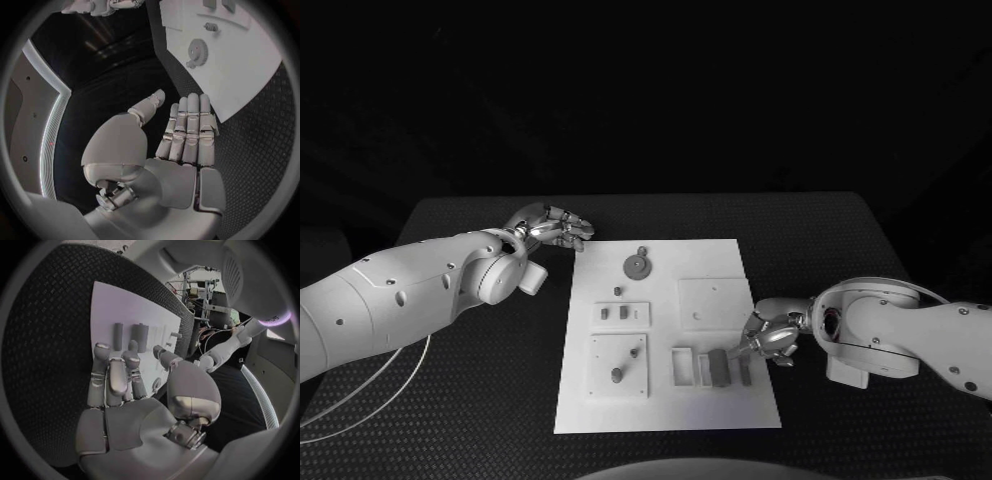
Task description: Assemble the parts on the task board
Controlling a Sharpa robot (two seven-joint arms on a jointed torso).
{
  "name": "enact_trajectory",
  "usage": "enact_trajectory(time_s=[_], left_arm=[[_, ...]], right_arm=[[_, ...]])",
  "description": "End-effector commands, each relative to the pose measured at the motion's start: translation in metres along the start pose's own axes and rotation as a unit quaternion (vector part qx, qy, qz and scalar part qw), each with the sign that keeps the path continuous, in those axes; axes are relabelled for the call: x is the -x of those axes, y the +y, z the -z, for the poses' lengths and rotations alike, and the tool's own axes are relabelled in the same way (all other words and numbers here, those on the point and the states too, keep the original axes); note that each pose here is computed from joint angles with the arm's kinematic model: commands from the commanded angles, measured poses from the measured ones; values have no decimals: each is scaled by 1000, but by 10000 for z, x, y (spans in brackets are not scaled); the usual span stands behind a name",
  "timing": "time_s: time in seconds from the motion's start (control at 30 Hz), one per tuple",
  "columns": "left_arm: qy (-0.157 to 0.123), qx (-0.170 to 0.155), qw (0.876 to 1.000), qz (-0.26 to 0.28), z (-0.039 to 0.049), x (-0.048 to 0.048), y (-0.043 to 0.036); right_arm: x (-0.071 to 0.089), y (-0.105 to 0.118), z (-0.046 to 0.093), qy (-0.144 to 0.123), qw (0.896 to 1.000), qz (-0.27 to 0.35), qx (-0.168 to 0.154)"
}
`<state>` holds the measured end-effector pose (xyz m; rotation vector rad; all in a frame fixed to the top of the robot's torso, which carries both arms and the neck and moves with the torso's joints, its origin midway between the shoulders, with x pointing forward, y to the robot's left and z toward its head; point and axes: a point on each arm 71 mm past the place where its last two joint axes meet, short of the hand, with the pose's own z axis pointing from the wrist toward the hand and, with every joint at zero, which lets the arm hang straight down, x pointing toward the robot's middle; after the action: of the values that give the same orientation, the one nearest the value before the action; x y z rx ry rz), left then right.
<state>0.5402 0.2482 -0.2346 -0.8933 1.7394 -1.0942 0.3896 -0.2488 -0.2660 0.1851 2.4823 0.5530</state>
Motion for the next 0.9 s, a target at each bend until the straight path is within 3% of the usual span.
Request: enact_trajectory(time_s=[0.03,0.43,0.9], left_arm=[[8,-3,1000,6,-1,-28,-6],[10,-3,1000,6,4,-31,-1],[11,-2,1000,6,12,-27,2]], right_arm=[[-44,-18,7,22,1000,1,-18],[-59,81,-38,-2,1000,26,-13],[-196,133,-178,15,999,36,-15]])
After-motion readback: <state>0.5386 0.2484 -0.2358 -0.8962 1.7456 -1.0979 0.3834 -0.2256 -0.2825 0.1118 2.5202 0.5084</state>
